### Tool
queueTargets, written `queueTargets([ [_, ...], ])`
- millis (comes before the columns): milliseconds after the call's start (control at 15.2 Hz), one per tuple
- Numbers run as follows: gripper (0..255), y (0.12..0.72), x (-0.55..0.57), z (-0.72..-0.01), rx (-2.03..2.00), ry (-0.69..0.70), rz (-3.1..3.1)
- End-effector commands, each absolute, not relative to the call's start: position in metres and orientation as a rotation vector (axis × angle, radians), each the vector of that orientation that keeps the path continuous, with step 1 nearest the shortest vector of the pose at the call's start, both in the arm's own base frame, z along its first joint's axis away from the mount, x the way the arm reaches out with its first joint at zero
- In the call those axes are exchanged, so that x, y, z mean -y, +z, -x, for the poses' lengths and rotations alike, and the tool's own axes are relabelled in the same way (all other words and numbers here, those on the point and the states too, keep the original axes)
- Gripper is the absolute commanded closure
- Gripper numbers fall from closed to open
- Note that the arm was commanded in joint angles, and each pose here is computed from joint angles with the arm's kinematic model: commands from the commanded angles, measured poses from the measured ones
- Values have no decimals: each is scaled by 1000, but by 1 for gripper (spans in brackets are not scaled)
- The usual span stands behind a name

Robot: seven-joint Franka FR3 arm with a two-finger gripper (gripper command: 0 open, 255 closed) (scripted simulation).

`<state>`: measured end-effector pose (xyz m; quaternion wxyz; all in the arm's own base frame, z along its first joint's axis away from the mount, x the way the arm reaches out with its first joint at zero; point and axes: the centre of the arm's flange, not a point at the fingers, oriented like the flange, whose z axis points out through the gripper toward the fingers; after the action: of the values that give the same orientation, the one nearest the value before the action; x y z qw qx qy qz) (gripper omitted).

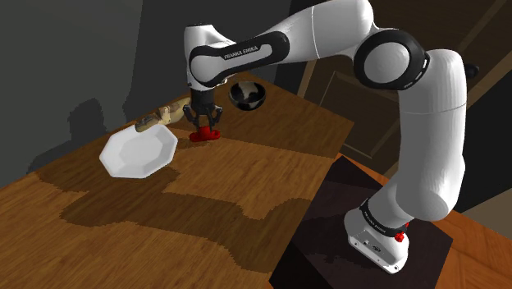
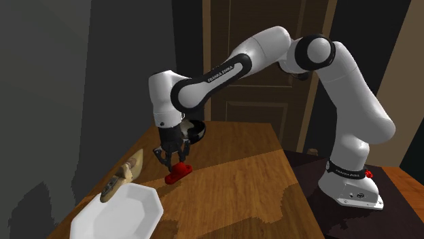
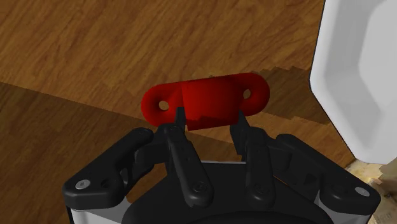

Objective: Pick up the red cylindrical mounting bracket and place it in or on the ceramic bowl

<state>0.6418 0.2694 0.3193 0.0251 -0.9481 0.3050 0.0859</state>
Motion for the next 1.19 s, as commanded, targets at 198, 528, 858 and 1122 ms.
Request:
queueTargets([
  [198, 255, 345, -269, -642, -943, 266, 2932],
  [528, 255, 372, -269, -642, -943, 266, 2932],
  [858, 255, 398, -269, -642, -943, 266, 2932],
  [1122, 255, 419, -269, -642, -943, 266, 2932],
])
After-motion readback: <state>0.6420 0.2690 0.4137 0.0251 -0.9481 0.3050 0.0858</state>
